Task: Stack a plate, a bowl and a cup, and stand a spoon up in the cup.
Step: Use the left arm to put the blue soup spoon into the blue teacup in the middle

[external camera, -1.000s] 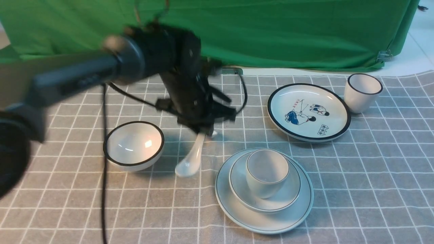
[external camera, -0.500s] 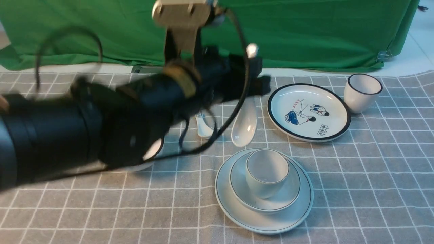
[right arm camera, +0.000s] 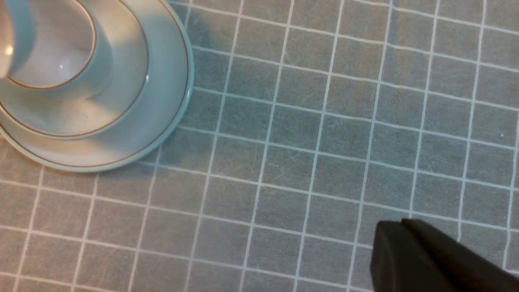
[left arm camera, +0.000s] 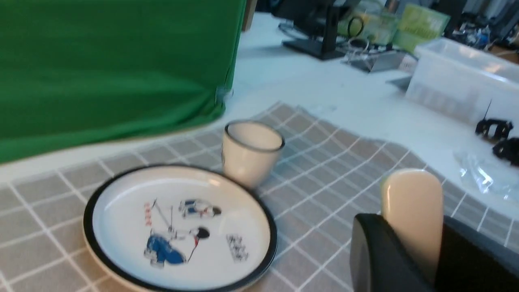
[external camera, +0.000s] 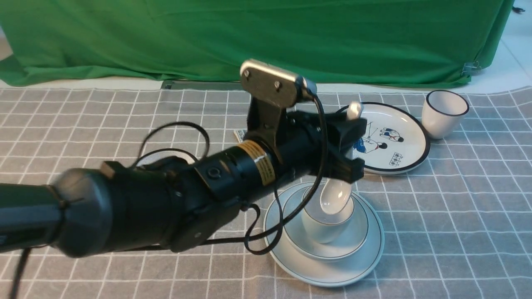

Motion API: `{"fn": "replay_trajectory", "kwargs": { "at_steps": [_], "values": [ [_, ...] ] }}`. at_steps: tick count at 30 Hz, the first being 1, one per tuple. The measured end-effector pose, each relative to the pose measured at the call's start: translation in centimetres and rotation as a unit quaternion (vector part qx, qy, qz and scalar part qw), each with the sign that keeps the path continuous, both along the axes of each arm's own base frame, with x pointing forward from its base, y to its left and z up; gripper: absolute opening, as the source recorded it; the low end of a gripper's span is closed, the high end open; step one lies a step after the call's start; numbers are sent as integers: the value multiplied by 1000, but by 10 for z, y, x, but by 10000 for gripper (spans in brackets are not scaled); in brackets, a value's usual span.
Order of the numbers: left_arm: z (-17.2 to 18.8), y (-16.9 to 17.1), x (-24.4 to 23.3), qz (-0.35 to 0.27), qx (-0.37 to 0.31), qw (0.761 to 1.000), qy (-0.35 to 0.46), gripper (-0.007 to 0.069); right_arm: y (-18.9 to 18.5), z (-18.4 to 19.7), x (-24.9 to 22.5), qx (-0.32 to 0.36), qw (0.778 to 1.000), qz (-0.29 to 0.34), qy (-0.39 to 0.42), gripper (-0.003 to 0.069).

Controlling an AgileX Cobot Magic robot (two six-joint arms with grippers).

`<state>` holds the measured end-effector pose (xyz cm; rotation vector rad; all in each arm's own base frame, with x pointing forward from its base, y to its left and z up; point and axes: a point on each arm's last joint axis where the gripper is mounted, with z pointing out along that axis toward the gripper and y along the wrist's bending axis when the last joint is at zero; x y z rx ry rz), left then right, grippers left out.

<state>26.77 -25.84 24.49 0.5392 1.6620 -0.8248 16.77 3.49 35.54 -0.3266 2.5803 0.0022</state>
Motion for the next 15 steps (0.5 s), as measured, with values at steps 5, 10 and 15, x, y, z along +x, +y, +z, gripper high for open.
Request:
{"fn": "replay_trajectory", "kwargs": {
  "at_steps": [5, 10, 15],
  "values": [
    [-19, -4, 4, -2, 23, 1000, 12, 127, 0, 0, 0, 1, 1000, 0, 0, 34],
    [-36, -7, 8, -4, 41, 999, 17, 144, 0, 0, 0, 1, 1000, 0, 0, 35],
    [-39, -8, 8, -5, 41, 999, 17, 237, 0, 0, 0, 0, 1000, 1, -1, 45]
  ]
}}
